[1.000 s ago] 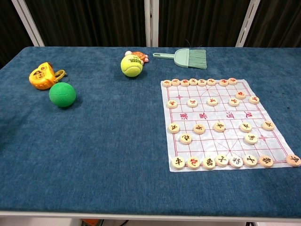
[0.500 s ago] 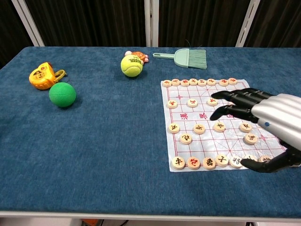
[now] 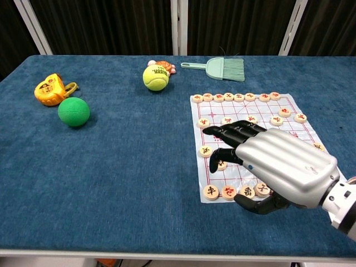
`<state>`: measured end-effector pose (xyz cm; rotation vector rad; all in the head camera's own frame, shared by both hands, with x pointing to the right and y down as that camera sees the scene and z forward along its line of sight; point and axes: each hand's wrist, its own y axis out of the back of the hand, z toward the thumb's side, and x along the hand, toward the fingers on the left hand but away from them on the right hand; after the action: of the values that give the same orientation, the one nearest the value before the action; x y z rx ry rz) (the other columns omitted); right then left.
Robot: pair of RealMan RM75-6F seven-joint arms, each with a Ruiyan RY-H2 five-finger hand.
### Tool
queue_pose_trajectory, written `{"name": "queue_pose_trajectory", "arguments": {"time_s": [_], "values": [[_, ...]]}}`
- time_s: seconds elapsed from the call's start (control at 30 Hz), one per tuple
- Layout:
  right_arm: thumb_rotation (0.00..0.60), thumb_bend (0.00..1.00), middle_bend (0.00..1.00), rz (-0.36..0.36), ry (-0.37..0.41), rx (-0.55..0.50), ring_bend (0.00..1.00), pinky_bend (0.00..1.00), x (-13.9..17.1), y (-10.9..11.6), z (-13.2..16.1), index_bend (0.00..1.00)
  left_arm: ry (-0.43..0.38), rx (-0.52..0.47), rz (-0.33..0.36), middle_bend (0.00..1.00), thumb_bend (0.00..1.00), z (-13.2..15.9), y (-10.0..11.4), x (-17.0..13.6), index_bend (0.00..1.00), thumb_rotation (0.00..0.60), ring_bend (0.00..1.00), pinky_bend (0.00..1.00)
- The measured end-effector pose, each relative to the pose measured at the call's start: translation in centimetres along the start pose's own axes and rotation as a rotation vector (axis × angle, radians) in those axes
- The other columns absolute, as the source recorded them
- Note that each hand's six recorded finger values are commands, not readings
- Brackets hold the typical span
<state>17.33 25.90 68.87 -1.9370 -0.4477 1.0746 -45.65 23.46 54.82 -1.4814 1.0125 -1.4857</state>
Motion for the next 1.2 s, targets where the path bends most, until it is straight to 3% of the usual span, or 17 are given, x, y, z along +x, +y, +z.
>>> {"name": "queue_pose_trajectory", "arguments": {"time_s": [0.67,1.2], "values": [[0.6,0.28,0.0,0.026,-0.02,0.012,0.0,0.0,-1.8,-1.7,1.1,0.35,0.016,-0.007,0.006,0.05,0.09,-1.0,0.2,-0.6,0.05,0.6,0.0,0.0],[0.6,0.3,0.0,0.036,-0.024,0.015,0.0,0.0,-2.4,-2.3,1.4,0.45,0.022,-0.015,0.008,0.05,0.1,-1.4,0.3,-0.9,0.05,0.6,0.0,0.0]]}}
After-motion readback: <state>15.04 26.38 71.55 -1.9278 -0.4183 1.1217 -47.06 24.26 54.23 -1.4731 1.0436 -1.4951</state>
